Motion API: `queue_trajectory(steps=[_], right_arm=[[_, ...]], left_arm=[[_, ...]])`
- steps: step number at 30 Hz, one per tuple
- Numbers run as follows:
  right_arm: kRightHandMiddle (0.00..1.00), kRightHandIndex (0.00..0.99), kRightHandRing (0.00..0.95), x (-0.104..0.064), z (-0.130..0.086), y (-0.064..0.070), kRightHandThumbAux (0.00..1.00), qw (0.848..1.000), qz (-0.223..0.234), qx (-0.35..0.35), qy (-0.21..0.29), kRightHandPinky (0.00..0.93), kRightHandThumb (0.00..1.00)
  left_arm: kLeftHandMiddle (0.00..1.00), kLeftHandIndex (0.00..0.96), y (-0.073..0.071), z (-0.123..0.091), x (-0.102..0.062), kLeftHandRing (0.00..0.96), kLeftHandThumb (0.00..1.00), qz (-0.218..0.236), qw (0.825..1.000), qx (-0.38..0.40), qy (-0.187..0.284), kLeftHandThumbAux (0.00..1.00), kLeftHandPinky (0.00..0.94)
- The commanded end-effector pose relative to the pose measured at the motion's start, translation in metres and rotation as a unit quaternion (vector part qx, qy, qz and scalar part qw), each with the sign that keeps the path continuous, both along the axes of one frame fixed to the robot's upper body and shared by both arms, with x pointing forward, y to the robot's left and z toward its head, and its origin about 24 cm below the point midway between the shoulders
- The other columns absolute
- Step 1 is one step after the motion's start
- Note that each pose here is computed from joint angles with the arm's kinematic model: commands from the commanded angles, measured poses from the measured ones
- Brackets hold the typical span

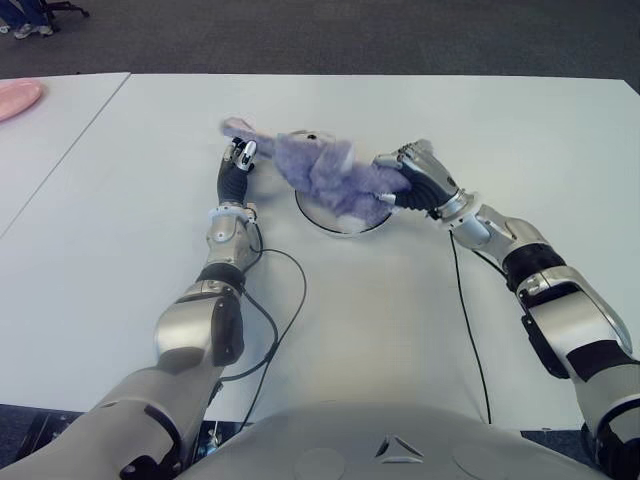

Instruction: Put the doll into the plate.

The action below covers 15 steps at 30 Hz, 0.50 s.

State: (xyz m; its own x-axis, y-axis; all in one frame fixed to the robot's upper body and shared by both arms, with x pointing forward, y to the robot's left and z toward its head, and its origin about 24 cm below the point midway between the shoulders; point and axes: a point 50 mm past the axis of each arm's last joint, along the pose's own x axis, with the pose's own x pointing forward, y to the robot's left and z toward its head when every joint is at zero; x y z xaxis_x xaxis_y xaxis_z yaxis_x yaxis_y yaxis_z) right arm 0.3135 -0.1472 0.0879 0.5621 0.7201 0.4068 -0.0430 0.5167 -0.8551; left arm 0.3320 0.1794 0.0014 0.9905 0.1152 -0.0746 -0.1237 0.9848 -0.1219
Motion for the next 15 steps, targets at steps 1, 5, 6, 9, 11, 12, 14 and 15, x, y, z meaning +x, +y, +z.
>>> queue_trajectory(steps=[1,5,6,9,11,12,14,15], right_arm=[[0.903,0.438,0.903,-0.0078,-0.0223,-0.0010,0.725,0.999,-0.004,-0.028,0.042,0.897,0.701],[0.906,0.437,0.905,-0.0086,-0.0302,-0.0036,0.724,0.997,-0.017,-0.036,0.068,0.901,0.700],[0.906,0.437,0.905,-0.0082,-0.0306,-0.0038,0.724,0.996,-0.019,-0.037,0.074,0.901,0.700],[0.907,0.438,0.908,-0.0075,-0.0316,-0.0045,0.724,0.995,-0.022,-0.041,0.084,0.902,0.700],[0.907,0.438,0.909,-0.0073,-0.0319,-0.0049,0.724,0.995,-0.024,-0.043,0.089,0.902,0.700],[0.908,0.438,0.910,-0.0071,-0.0321,-0.0056,0.724,0.994,-0.028,-0.042,0.092,0.902,0.700],[0.908,0.437,0.910,-0.0064,-0.0322,-0.0070,0.724,0.994,-0.034,-0.038,0.098,0.902,0.699],[0.908,0.437,0.911,-0.0057,-0.0321,-0.0080,0.724,0.994,-0.038,-0.036,0.100,0.901,0.699]], left_arm=[[0.117,0.101,-0.0217,-0.0858,-0.0696,0.105,0.000,-0.009,0.979,-0.046,0.201,0.431,0.095],[0.116,0.098,-0.0235,-0.0861,-0.0695,0.104,0.000,-0.010,0.978,-0.045,0.203,0.433,0.095],[0.116,0.098,-0.0235,-0.0862,-0.0696,0.104,0.000,-0.010,0.978,-0.047,0.203,0.433,0.096],[0.115,0.097,-0.0234,-0.0862,-0.0697,0.103,0.000,-0.008,0.978,-0.050,0.203,0.437,0.095],[0.114,0.096,-0.0233,-0.0861,-0.0696,0.102,0.000,-0.008,0.978,-0.051,0.202,0.437,0.094],[0.113,0.095,-0.0234,-0.0864,-0.0696,0.102,0.000,-0.008,0.978,-0.049,0.205,0.438,0.094],[0.112,0.095,-0.0232,-0.0869,-0.0697,0.101,0.000,-0.008,0.977,-0.045,0.209,0.438,0.094],[0.111,0.096,-0.0227,-0.0870,-0.0697,0.101,0.000,-0.008,0.977,-0.043,0.210,0.439,0.095]])
